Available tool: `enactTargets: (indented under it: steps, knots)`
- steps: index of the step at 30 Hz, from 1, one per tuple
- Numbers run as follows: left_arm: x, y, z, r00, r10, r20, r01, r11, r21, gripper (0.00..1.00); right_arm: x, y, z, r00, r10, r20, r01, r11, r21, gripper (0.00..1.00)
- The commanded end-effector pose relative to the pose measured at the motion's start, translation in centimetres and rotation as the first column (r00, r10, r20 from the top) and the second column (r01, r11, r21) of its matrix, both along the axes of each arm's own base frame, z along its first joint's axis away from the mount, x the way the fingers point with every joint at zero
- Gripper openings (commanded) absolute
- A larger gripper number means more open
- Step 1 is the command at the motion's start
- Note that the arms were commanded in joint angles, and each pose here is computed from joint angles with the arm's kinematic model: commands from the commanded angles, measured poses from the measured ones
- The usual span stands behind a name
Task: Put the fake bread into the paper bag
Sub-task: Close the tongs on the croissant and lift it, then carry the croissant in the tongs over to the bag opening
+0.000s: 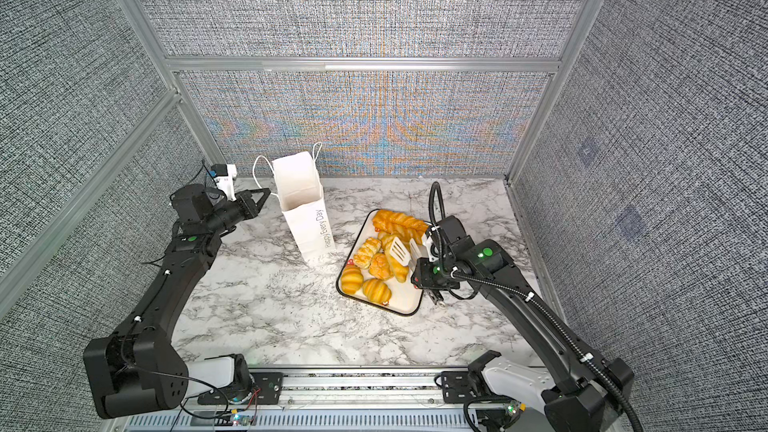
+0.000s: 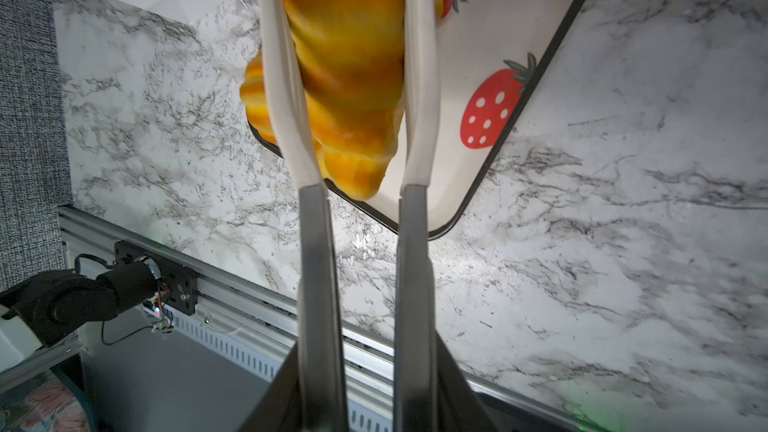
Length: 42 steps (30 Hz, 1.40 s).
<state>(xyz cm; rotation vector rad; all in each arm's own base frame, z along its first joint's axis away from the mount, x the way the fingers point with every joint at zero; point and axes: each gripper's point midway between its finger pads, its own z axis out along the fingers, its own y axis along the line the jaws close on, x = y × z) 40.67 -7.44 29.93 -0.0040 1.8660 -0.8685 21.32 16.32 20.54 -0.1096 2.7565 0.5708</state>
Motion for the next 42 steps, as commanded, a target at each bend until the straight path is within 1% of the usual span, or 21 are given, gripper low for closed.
enactTargets:
  steps: [1,5,11,14,21,27,37,42]
  knots:
    - [0.1,-0.1,0.1,1.000,-0.008,0.016,0.008,1.000,0.002,0.00,1.9,1.1,1.8,0.997,0.005,0.080,-0.008,0.999,0.043,0.36]
    - [0.0,-0.1,0.3,1.000,-0.009,0.022,0.009,1.000,0.003,0.00,3.8,1.9,4.4,0.986,-0.016,0.167,0.001,0.996,0.086,0.36]
    - [0.1,-0.1,0.3,1.000,-0.010,0.022,0.010,1.000,0.003,0.00,6.2,3.4,8.2,0.954,-0.062,0.293,0.006,0.982,0.190,0.36]
    - [0.1,-0.1,0.3,1.000,-0.010,0.019,0.010,1.000,0.002,0.00,7.2,4.3,10.3,0.940,-0.062,0.336,-0.018,0.973,0.228,0.36]
    - [0.0,-0.2,0.4,1.000,-0.013,0.024,0.013,1.000,0.000,0.00,9.4,7.5,14.7,0.909,-0.017,0.417,-0.119,0.947,0.297,0.36]
    - [0.0,-0.2,0.4,1.000,-0.014,0.023,0.015,1.000,-0.002,0.00,10.4,11.0,17.4,0.881,0.048,0.471,-0.216,0.926,0.311,0.36]
    - [-0.1,-0.3,0.6,0.999,-0.018,0.029,0.018,1.000,-0.003,0.00,11.2,16.9,19.1,0.852,0.157,0.499,-0.339,0.893,0.298,0.36]
    - [-0.1,-0.2,0.7,0.999,-0.017,0.032,0.017,1.000,-0.003,0.00,11.5,19.4,19.8,0.836,0.190,0.514,-0.383,0.874,0.300,0.36]
